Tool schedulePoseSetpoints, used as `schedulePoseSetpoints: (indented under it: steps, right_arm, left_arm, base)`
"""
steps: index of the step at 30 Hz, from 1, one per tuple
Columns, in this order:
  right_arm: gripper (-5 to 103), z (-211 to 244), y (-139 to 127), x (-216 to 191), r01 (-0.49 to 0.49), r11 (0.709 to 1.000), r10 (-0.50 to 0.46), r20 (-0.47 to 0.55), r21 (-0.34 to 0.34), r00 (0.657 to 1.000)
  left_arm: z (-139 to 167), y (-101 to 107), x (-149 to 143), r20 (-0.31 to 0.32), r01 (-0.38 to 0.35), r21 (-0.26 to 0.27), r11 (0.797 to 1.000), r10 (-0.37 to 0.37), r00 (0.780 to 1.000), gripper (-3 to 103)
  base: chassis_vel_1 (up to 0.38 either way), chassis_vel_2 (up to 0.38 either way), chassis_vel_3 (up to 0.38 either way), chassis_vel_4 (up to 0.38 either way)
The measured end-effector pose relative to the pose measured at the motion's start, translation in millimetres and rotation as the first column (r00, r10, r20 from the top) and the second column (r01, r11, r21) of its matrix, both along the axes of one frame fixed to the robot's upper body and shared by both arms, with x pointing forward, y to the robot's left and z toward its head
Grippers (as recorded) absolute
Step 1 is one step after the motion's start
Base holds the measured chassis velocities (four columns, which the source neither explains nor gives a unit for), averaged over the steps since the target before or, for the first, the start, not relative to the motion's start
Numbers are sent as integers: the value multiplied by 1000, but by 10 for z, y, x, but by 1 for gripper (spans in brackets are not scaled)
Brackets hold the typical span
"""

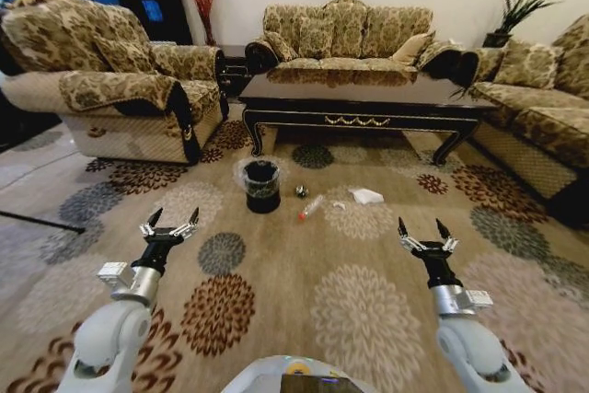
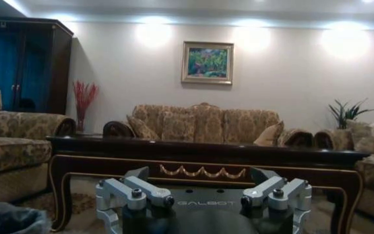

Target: Move to the front of the table and pick up the trash from the floor, then place it into the trash bin.

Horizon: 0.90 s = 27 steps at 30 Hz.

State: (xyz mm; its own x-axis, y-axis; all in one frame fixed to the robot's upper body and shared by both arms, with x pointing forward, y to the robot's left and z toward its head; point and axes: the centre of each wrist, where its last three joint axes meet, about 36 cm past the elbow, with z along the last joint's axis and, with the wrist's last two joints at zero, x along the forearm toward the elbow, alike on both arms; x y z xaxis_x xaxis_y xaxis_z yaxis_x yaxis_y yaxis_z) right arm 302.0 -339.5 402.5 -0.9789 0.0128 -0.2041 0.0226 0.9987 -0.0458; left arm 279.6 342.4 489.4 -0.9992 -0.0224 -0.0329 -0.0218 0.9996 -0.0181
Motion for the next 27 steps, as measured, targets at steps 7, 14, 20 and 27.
schedulePoseSetpoints:
  steps: [7, 14, 20, 27]
  right_arm:
    - [100, -18, 20, -2, -1, 1000, 1, -1, 3, 1000]
    - [100, -55, 38, -1, -6, 1000, 5, 18, 13, 1000]
    - [100, -80, 47, -9, -4, 1000, 4, 24, 13, 1000]
    - [100, -117, 73, -29, 2, 1000, -2, 24, 12, 1000]
  left_arm:
    - [47, 1, -26, 10, 16, 3, 1000, -16, 1000, 100]
    - [54, -29, -40, 16, 39, -7, 999, -39, 999, 100]
    - [42, -58, -23, 17, 44, -37, 998, -44, 999, 100]
    - [-25, -11, 111, -17, 39, -159, 987, -42, 999, 100]
  base:
    - [-356, 361, 369, -360]
    - [-355, 346, 338, -352]
    - [-239, 227, 219, -214]
    - [3, 3, 5, 13]
